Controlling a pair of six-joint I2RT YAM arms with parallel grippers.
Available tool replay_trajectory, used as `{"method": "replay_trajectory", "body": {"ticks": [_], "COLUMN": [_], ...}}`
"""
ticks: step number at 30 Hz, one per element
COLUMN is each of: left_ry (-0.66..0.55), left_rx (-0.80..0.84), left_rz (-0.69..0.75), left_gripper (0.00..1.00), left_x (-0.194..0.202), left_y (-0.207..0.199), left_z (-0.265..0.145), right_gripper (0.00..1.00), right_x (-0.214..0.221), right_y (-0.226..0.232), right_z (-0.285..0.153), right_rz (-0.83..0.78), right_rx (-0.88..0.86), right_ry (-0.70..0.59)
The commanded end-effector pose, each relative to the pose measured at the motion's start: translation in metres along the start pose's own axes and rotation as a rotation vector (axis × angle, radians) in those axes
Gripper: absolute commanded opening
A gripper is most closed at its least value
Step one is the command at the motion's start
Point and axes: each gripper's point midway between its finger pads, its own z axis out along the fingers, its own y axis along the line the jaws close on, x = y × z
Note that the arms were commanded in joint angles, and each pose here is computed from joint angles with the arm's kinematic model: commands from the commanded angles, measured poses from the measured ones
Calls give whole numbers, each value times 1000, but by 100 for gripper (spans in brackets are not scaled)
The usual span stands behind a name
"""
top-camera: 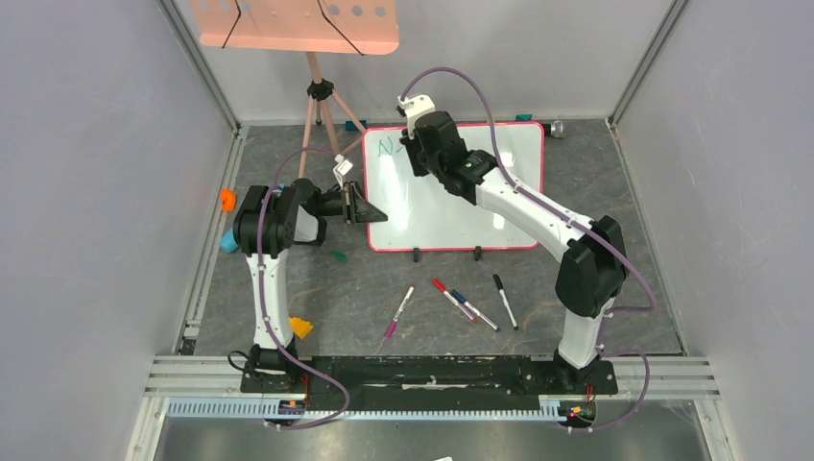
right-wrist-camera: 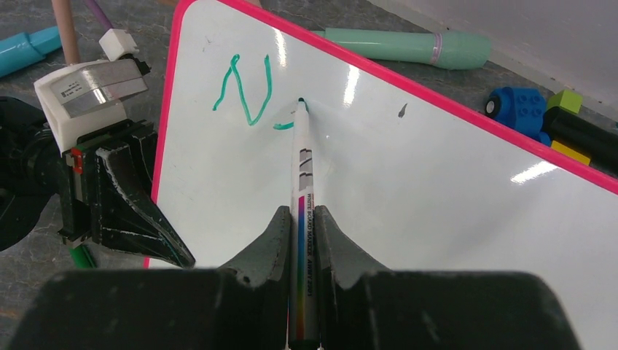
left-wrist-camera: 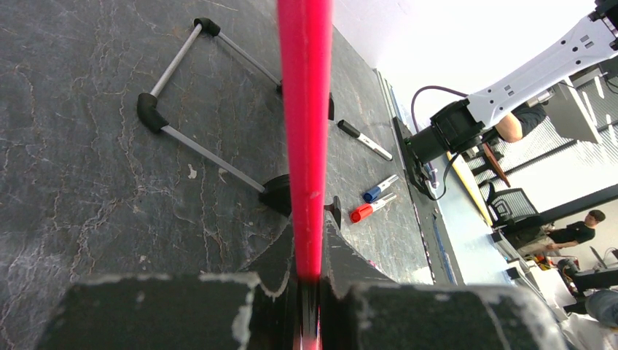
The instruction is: Write a sentence on the whiteboard
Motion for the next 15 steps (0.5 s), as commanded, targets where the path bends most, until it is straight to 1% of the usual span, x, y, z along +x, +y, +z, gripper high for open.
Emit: {"method": "replay_trajectory", "body": {"ticks": [1, 15], "left_ry": [-33, -33], "left_rx": [-17, -17], "left_rz": [71, 72], "left_gripper": [2, 2], "left_x": [0, -1], "left_y": [11, 11], "left_z": [4, 4], "right_gripper": [0, 0], "right_x": [0, 16], "right_y": [-4, 0], "right_z": [11, 5], "right_rz": [-1, -13], "right_rx": [-2, -38], "right_ry": [8, 50]}}
